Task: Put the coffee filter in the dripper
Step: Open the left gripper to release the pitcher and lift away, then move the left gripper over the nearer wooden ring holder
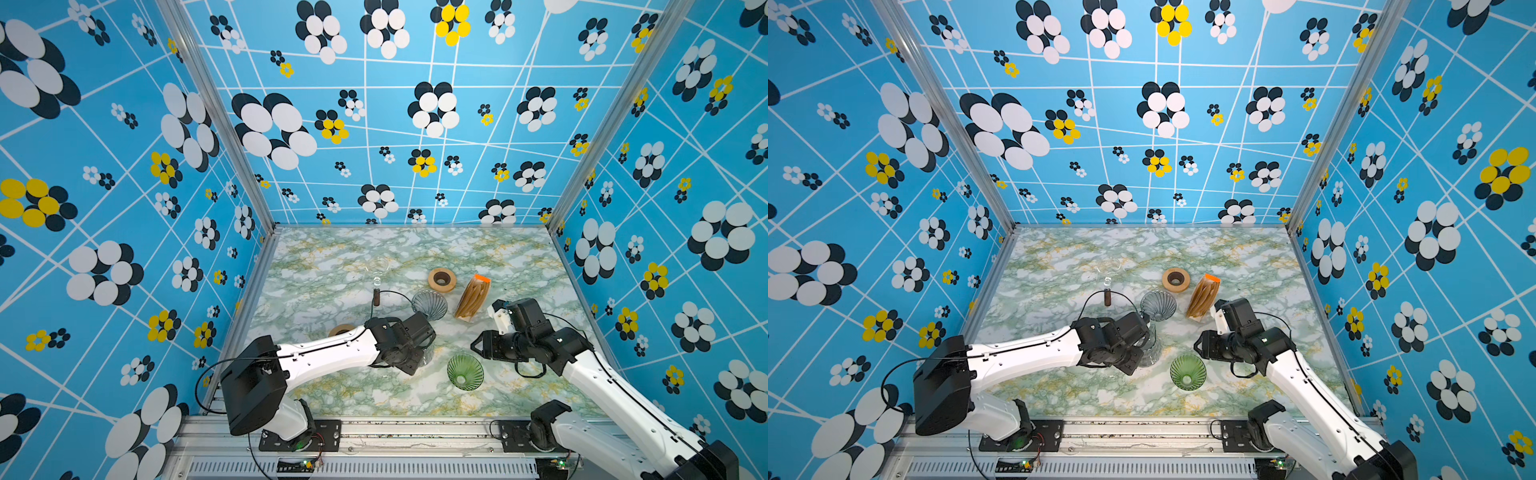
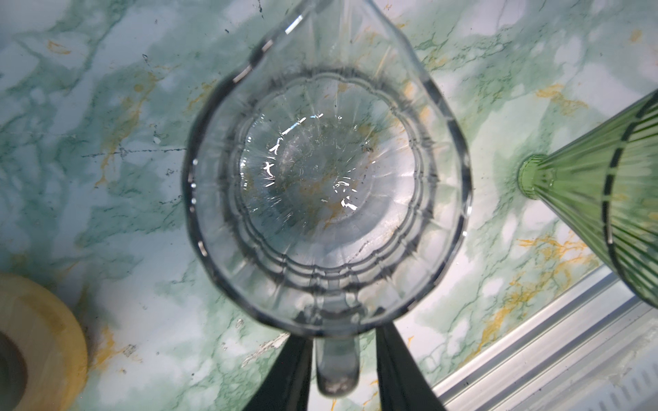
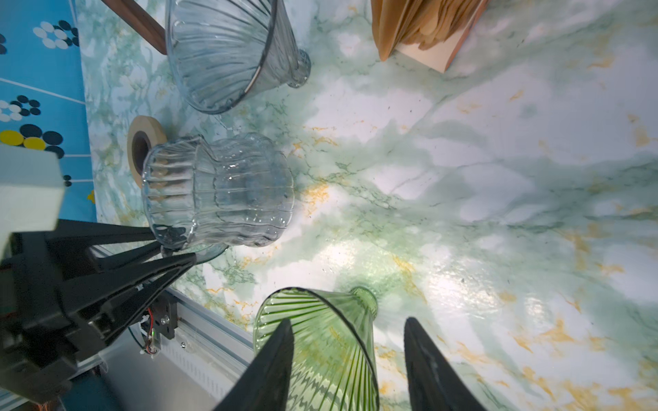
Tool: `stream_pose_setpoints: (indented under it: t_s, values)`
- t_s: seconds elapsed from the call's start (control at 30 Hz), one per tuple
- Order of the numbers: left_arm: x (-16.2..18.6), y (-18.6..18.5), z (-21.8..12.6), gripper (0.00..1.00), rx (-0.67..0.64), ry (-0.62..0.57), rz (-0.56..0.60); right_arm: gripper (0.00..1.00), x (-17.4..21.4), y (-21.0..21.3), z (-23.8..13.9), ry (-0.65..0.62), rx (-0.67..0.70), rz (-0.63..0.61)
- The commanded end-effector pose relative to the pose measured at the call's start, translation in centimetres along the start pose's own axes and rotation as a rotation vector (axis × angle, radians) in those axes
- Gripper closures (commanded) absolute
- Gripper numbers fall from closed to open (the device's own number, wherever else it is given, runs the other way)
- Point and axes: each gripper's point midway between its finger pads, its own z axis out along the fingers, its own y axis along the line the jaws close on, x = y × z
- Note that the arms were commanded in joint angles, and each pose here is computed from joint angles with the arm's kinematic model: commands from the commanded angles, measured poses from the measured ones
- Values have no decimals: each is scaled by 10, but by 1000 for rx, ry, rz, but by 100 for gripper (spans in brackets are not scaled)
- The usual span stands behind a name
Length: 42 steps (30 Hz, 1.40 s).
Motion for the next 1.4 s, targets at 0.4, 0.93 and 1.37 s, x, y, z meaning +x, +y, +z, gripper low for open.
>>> stream_pose_setpoints:
  t_s: [0.4, 0.93, 1.37]
  values:
    - [-17, -4, -57, 41, 95, -130, -33, 53, 10, -2, -1, -6, 29, 10]
    - [-1, 113, -71, 38, -86, -150, -476, 49, -6, 21, -4, -46, -66, -15]
    - [82, 198, -46, 37, 20, -306, -1054, 38, -19, 39, -19, -98, -129, -124]
